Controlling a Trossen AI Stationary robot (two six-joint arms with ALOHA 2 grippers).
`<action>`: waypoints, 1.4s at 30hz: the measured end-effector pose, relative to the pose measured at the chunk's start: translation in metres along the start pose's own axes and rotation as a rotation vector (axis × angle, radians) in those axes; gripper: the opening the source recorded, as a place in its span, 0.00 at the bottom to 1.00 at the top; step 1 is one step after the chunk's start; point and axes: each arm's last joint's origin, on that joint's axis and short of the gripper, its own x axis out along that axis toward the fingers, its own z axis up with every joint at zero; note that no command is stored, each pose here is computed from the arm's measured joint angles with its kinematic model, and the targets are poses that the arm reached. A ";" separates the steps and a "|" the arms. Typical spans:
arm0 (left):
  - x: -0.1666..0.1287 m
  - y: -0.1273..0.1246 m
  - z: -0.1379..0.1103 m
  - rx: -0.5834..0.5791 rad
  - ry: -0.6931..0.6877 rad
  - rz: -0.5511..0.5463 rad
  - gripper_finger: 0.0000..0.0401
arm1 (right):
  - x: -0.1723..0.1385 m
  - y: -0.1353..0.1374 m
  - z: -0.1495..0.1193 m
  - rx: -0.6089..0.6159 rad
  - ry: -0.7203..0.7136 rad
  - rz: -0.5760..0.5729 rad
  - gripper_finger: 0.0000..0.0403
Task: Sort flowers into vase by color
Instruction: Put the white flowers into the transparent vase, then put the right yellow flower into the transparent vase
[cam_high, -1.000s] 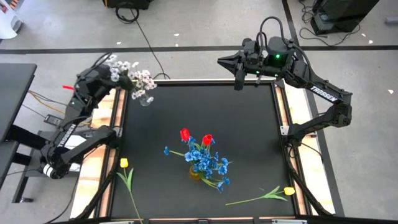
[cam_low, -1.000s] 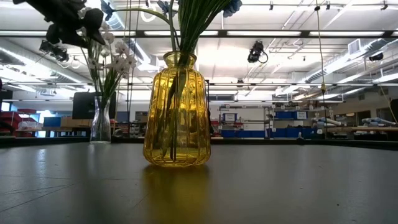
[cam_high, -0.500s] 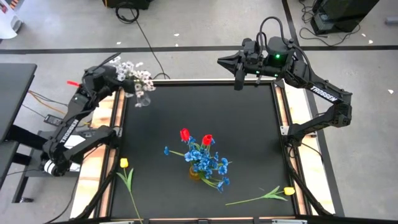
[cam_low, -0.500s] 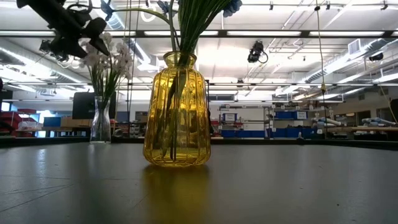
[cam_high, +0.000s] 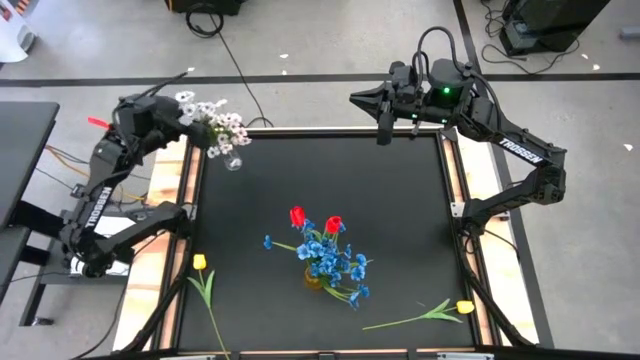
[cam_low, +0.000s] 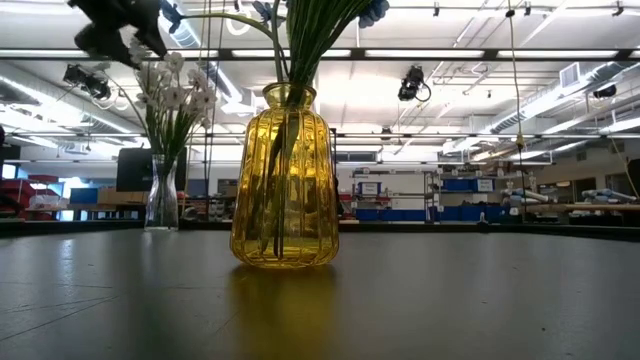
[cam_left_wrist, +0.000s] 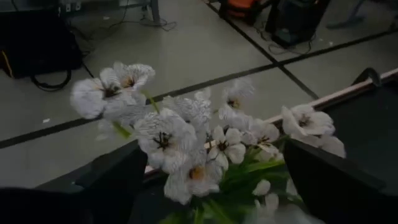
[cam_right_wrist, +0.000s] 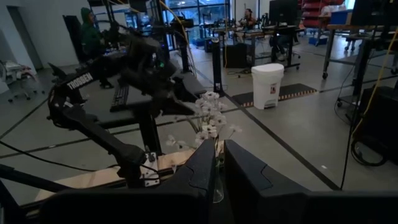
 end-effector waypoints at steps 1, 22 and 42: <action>-0.005 0.000 0.003 0.009 0.007 0.000 0.95 | 0.000 0.000 0.000 0.000 0.000 0.000 0.11; -0.116 -0.003 0.042 0.147 -0.098 -0.029 0.94 | 0.000 0.000 0.000 0.000 0.000 0.000 0.11; -0.111 -0.019 0.064 0.031 -0.217 -0.610 0.79 | 0.000 0.000 0.000 0.000 0.000 0.000 0.11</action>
